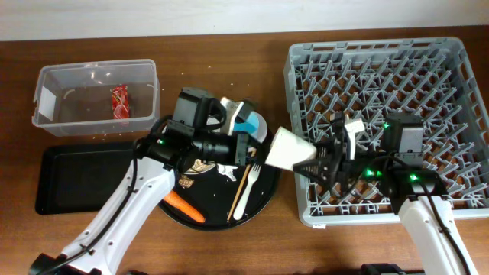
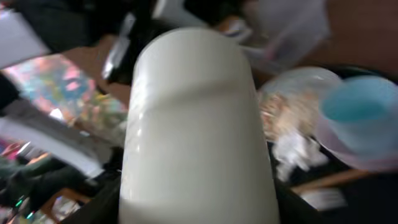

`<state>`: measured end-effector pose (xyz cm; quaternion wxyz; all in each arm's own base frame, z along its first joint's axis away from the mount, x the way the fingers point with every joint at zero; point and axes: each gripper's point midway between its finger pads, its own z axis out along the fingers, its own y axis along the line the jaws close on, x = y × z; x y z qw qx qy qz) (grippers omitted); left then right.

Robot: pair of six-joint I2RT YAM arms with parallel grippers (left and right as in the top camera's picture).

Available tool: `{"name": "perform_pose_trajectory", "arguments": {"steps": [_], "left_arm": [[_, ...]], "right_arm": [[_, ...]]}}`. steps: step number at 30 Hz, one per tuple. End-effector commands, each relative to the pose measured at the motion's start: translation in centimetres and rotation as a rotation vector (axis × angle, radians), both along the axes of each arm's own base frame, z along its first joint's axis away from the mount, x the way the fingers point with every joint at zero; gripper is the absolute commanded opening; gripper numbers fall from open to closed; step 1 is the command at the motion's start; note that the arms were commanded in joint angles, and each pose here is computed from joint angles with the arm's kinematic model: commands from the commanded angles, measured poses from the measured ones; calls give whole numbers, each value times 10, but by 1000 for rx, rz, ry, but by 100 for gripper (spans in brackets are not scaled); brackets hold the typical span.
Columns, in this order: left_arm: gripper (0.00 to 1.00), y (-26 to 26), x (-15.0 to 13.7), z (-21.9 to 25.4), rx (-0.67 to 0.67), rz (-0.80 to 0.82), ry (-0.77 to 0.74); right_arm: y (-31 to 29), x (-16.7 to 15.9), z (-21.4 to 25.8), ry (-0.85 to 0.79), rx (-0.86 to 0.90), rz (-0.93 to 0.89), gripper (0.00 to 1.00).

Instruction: Sort waste into correct bins and load items into the dishwasher rack

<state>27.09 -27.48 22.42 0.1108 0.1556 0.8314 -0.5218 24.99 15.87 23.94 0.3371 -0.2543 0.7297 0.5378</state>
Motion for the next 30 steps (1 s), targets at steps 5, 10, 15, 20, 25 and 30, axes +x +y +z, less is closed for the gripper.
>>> {"name": "perform_pose_trajectory", "arguments": {"steps": [5,10,15,20,25,30], "left_arm": [[0,204,48,-100,727,640,177],[0,243,44,-105,809,716,212],[0,243,44,-105,809,714,212],[0,243,44,-105,809,715,212],[0,243,43,-105,811,712,216],[0,242,41,-106,809,708,223]], "right_arm": [[-71,42,1,264,-163,-491,39],[-193,34,37,328,-602,-1040,37],[-310,10,-9,700,-851,-1352,38],[-374,-9,-64,1009,-827,-1493,42],[-381,-2,-97,1100,-834,-1442,61],[-362,22,-98,1068,-668,-1363,99]]}}
